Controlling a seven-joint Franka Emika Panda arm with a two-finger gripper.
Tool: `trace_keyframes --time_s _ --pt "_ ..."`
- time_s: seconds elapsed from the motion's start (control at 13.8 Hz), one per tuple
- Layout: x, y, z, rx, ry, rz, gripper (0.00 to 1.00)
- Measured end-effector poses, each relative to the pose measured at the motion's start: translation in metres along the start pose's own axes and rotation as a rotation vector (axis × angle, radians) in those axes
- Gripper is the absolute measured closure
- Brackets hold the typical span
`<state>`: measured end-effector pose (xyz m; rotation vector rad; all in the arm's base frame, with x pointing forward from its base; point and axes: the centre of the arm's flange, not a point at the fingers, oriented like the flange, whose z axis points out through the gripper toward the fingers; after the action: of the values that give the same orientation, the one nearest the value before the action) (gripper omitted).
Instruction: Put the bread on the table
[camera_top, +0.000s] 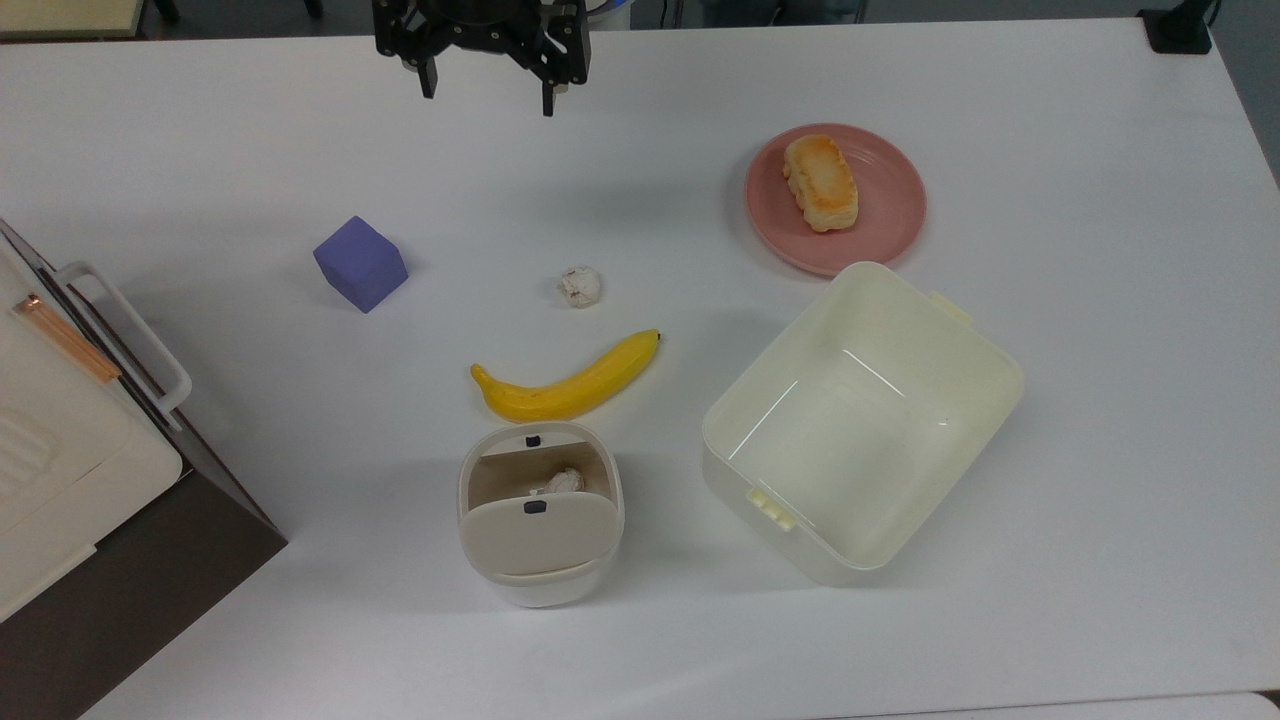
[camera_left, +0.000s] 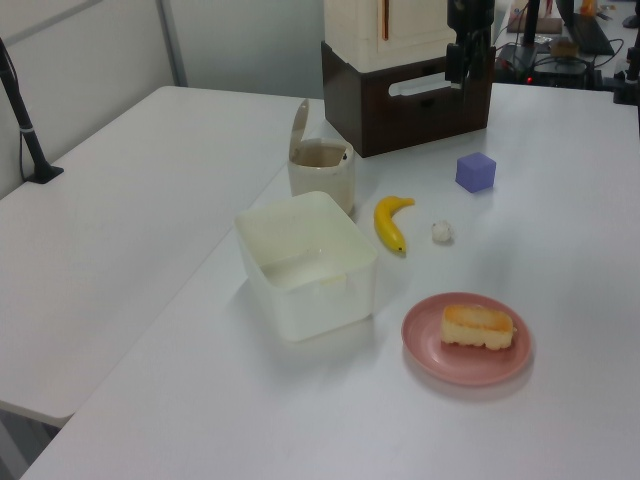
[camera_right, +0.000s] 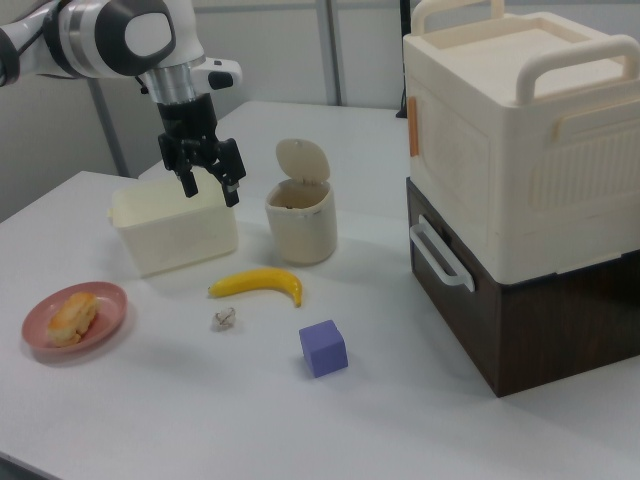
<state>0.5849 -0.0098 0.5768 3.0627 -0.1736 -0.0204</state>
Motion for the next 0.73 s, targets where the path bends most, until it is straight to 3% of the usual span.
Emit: trace_keyframes --time_s 0.73 --pt "0.011 -0.008 0.018 0.012 -0.029 -0.010 0.00"
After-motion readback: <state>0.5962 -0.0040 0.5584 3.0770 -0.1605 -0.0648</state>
